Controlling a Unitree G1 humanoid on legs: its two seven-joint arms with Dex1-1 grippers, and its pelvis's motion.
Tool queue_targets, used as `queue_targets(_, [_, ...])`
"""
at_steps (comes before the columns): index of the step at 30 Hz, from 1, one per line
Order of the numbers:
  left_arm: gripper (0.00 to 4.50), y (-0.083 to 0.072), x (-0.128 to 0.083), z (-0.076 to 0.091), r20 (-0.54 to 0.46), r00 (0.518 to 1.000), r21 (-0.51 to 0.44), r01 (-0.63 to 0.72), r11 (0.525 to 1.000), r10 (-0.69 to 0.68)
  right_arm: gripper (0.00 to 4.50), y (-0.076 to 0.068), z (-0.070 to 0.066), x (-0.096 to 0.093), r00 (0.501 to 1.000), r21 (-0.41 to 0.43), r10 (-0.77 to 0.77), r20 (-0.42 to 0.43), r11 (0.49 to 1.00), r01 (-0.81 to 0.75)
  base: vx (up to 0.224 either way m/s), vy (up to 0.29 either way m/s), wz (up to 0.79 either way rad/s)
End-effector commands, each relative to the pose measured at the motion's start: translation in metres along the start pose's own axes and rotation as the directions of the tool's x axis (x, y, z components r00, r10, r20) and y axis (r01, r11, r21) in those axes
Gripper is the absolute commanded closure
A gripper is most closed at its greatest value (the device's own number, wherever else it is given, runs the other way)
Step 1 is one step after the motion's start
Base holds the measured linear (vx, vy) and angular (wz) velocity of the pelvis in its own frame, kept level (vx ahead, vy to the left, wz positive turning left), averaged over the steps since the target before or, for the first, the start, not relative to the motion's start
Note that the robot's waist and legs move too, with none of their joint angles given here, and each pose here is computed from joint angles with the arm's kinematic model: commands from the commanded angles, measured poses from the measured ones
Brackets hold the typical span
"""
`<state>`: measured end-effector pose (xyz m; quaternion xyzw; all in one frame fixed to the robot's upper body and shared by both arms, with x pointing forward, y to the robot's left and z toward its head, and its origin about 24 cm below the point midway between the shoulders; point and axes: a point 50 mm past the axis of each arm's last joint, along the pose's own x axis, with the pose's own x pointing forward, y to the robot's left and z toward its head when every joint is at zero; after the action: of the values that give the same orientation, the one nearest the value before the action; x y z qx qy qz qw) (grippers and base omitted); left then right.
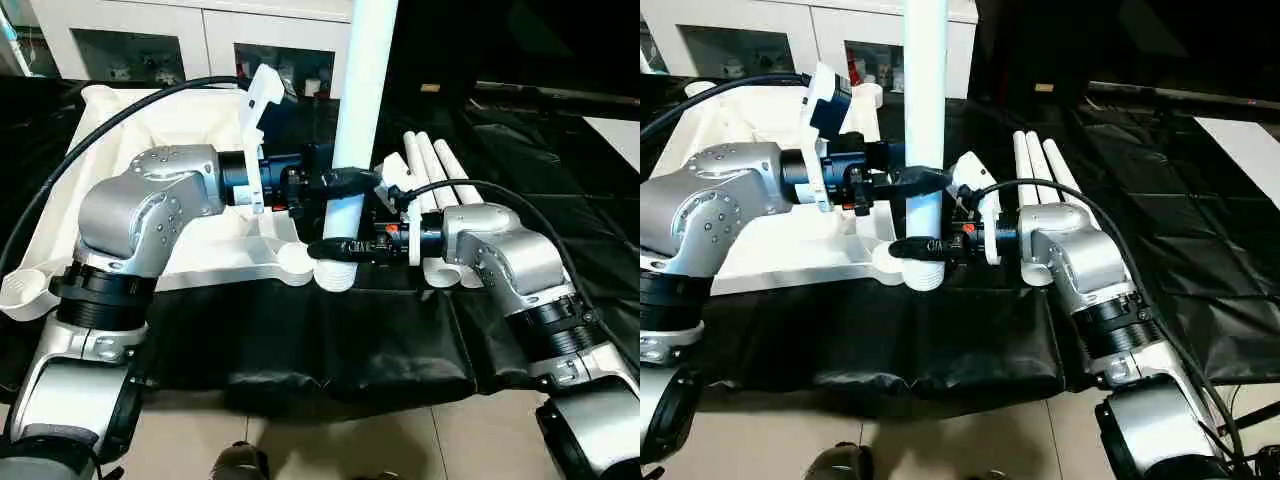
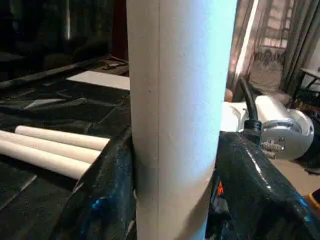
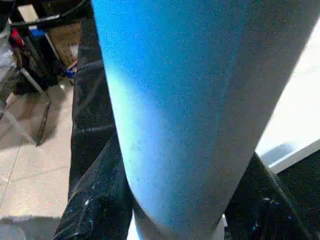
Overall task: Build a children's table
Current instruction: Pick table leg
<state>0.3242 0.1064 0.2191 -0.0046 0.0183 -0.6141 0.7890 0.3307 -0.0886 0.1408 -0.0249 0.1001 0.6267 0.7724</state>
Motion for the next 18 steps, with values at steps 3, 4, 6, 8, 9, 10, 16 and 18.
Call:
queue_targets(3, [1.25, 0.000, -0.004, -0.001, 0.007, 1.000, -0.021, 0.012, 1.000, -0.012, 2.63, -0.005, 0.008, -0.012, 0.995, -0.003, -0.066, 0.068, 0.998, 0.067, 0.000, 0.000, 0.00])
queue_targets(4, [1.07, 0.002, -0.005, -0.001, 0.010, 1.000, -0.013, -0.008, 1.000, 0.008, 2.63, -0.005, 0.008, -0.012, 0.994, -0.001, -0.077, 0.073, 0.997, 0.077, 0.000, 0.000, 0.00])
queue_targets(6, [1.00, 0.009, -0.010, -0.002, 0.022, 0.997, 0.005, -0.074, 0.997, 0.074, 2.63, -0.008, 0.006, -0.015, 0.989, 0.012, -0.116, 0.086, 0.993, 0.116, 0.000, 0.000, 0.00])
queue_targets(8, [0.91, 0.013, -0.014, -0.003, 0.024, 0.994, 0.010, -0.110, 0.994, 0.110, 2.63, -0.010, 0.006, -0.016, 0.986, 0.022, -0.140, 0.092, 0.990, 0.139, 0.000, 0.000, 0.00])
queue_targets(9, [0.74, 0.015, -0.017, -0.004, 0.022, 0.990, 0.009, -0.138, 0.990, 0.138, 2.63, -0.012, 0.005, -0.018, 0.980, 0.028, -0.173, 0.096, 0.985, 0.171, 0.000, 0.000, 0.00])
queue_targets(10, [0.74, 0.016, -0.019, -0.005, 0.021, 0.989, 0.008, -0.149, 0.989, 0.149, 2.63, -0.014, 0.004, -0.019, 0.975, 0.034, -0.198, 0.098, 0.980, 0.196, 0.000, 0.000, 0.00])
queue_targets(16, [0.71, 0.017, -0.028, -0.012, 0.008, 0.986, 0.024, -0.168, 0.986, 0.168, 2.63, -0.024, 0.000, -0.024, 0.942, 0.064, -0.320, 0.105, 0.947, 0.314, 0.000, 0.000, 0.00])
queue_targets(18, [0.71, 0.032, -0.042, -0.050, -0.203, 0.931, 0.213, -0.261, 0.941, 0.304, 2.64, -0.030, -0.010, -0.023, 0.889, 0.075, -0.448, 0.092, 0.894, 0.443, 0.000, 0.000, 0.00])
